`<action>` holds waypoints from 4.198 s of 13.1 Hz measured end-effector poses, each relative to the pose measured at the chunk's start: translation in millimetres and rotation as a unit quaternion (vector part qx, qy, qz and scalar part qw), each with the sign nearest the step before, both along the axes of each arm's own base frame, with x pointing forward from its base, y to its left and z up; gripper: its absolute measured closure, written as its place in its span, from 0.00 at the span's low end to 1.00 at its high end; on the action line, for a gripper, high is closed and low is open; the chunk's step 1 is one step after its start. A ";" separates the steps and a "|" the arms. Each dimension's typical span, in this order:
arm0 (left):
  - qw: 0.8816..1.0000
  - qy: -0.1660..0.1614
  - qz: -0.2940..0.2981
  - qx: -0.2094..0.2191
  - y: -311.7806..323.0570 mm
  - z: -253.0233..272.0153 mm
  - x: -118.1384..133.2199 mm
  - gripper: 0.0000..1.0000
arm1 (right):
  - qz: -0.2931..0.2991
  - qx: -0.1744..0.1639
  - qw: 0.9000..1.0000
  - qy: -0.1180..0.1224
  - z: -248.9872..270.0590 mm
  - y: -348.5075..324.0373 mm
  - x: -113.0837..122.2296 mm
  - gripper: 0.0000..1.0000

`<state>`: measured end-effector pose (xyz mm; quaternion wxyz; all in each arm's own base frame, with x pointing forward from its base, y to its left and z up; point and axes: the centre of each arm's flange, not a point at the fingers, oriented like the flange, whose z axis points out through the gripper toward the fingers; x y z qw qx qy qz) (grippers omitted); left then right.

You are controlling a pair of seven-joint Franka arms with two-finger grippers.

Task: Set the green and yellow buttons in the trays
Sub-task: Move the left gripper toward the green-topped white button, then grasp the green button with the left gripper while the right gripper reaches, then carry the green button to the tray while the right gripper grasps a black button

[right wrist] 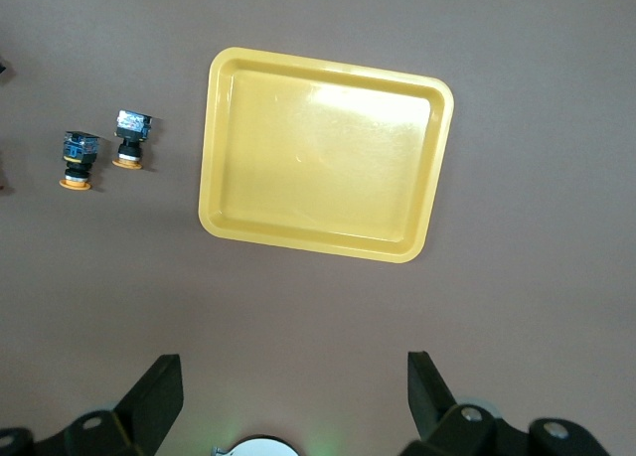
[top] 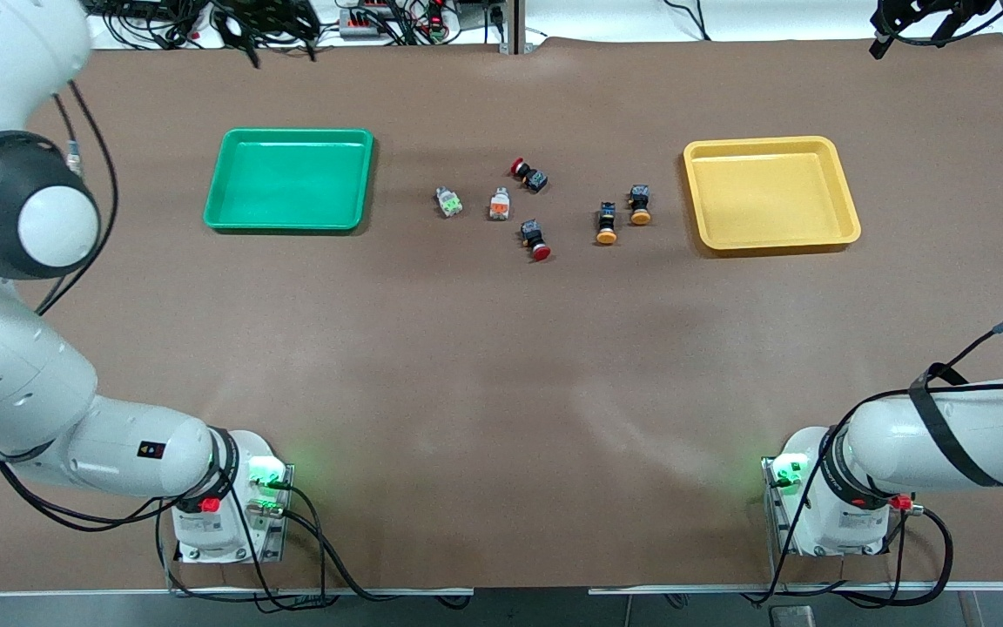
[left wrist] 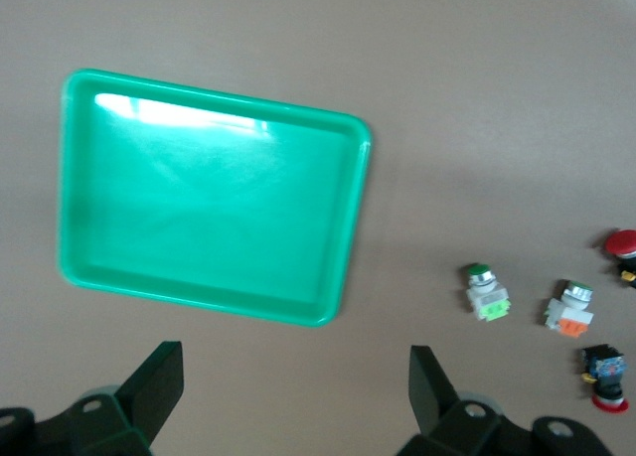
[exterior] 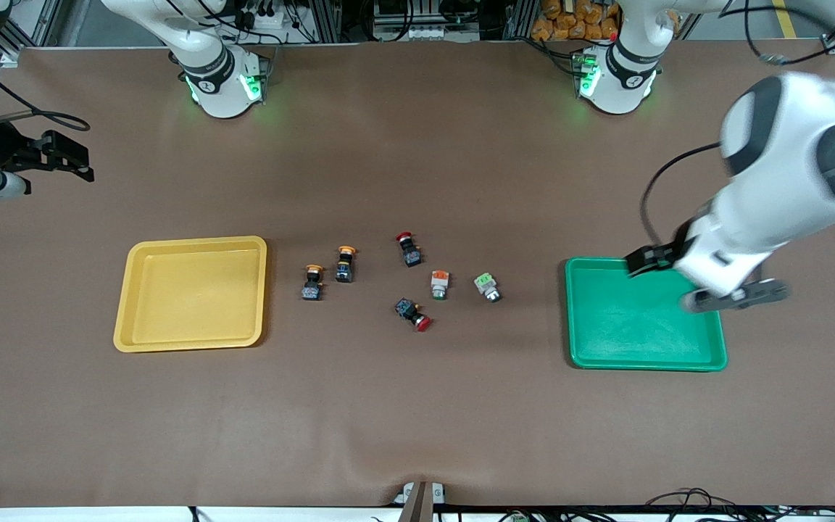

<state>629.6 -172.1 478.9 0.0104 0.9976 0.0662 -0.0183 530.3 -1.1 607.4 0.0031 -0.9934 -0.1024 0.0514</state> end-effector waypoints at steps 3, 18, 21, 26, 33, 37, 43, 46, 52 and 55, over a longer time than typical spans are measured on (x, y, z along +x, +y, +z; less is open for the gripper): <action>0.999 -0.001 0.043 -0.002 -49.2 -43.9 4.9 0.00 | 0.000 0.000 1.000 0.002 -2.3 0.5 0.5 0.00; 0.984 -0.008 0.177 -0.016 -184.9 -222.2 -39.8 0.00 | -0.085 0.024 0.996 0.023 -88.0 233.9 -16.2 0.00; 0.976 -0.009 0.216 -0.019 -190.1 -236.3 -42.3 0.00 | -0.083 0.025 0.996 0.017 -134.4 245.3 -10.7 0.00; 0.965 -0.022 0.260 -0.026 -209.0 -268.8 -51.4 0.00 | -0.094 0.022 0.995 0.019 -215.7 252.2 14.6 0.00; 0.970 -0.013 0.242 0.010 -214.4 -293.6 -65.5 0.00 | -0.116 0.021 0.993 0.000 -319.3 245.6 47.1 0.00; 0.972 -0.001 0.233 0.030 -216.4 -298.5 -73.7 0.00 | -0.118 0.026 0.993 -0.016 -353.4 249.6 53.0 0.00; 0.970 -0.001 0.241 0.032 -215.7 -299.0 -73.7 0.55 | -0.112 0.028 0.993 -0.021 -376.1 258.9 51.4 0.00; 0.968 -0.010 0.248 0.027 -211.2 -289.1 -64.0 0.59 | -0.105 0.033 0.993 -0.035 -390.5 269.0 43.9 0.00; 0.964 -0.075 0.253 0.013 -120.6 -172.2 4.2 0.59 | -0.095 0.025 0.994 -0.045 -412.2 263.2 31.1 0.00; 0.973 -0.054 0.219 0.039 -38.6 -162.1 28.7 0.59 | -0.092 0.024 0.994 -0.047 -418.0 262.1 26.1 0.00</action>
